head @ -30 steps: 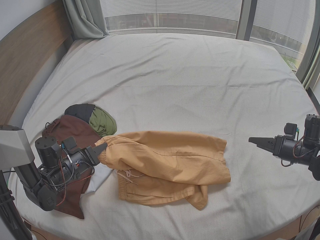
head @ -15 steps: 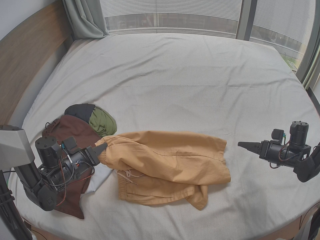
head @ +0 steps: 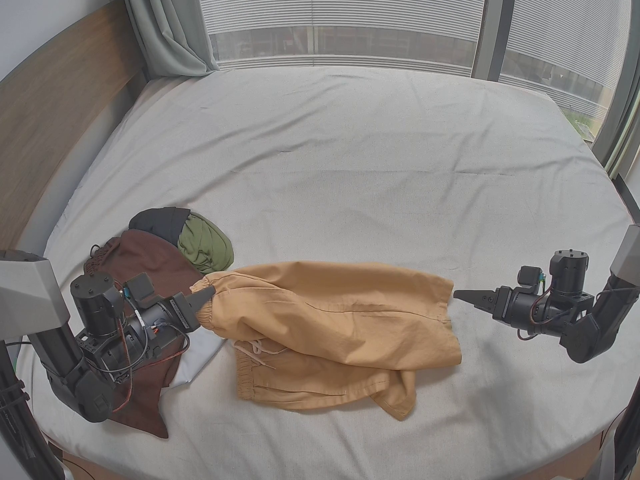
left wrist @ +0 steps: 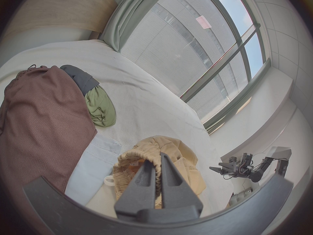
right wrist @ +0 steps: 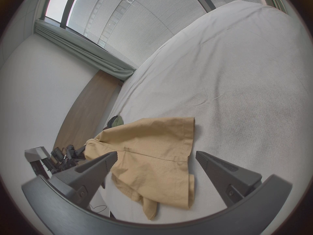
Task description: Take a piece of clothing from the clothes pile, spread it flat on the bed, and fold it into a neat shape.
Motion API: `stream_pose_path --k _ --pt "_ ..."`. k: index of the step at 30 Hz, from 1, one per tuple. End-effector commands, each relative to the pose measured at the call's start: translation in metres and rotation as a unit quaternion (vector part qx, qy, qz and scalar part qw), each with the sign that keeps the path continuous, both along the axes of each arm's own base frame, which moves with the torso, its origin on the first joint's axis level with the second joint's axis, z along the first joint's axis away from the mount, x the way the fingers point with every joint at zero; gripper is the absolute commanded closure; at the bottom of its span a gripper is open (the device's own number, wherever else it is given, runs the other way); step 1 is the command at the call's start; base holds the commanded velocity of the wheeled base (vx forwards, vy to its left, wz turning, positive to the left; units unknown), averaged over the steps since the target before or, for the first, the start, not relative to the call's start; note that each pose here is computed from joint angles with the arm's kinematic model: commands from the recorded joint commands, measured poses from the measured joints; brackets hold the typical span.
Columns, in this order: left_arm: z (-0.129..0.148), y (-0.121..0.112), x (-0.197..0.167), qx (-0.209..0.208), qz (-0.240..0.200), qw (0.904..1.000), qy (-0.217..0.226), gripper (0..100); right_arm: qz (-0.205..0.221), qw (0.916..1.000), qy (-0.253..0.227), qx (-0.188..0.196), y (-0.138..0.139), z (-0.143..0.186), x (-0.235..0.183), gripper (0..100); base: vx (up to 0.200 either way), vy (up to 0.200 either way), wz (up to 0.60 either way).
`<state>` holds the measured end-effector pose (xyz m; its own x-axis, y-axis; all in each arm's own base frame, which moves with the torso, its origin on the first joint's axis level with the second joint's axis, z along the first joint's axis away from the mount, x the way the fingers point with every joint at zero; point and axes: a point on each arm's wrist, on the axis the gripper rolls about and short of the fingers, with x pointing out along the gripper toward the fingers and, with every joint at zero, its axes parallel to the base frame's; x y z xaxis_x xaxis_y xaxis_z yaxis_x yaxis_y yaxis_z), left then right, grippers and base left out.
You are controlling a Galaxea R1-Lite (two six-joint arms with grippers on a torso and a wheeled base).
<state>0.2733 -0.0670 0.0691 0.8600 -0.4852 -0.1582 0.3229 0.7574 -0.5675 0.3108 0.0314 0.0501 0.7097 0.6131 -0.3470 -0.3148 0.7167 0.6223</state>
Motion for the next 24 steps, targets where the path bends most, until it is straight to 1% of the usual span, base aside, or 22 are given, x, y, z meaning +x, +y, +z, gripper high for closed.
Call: stream_pose_path --k 1,4,8,18,24 --pt "0.0 0.0 0.0 0.0 0.0 1.0 -0.001 100 -0.007 0.9999 0.007 -0.011 0.009 -0.016 0.008 0 0.0 0.0 0.0" --pt "0.0 0.0 0.0 0.0 0.0 1.0 0.001 100 -0.009 0.9999 0.003 -0.007 0.011 -0.023 0.011 0 0.0 0.0 0.0" --pt "0.0 0.0 -0.001 0.0 0.0 1.0 0.001 100 -0.008 0.9998 0.014 0.007 0.017 -0.028 0.015 0 0.0 0.0 0.0" --pt "0.0 0.0 -0.001 0.0 0.0 1.0 0.0 100 0.001 0.9995 0.03 0.007 0.024 -0.039 0.018 0 0.0 0.0 0.0" --pt "0.002 0.0 -0.001 -0.001 0.0 1.0 -0.002 100 0.002 0.9988 0.046 0.019 0.029 -0.044 0.019 0 0.0 0.0 0.0"
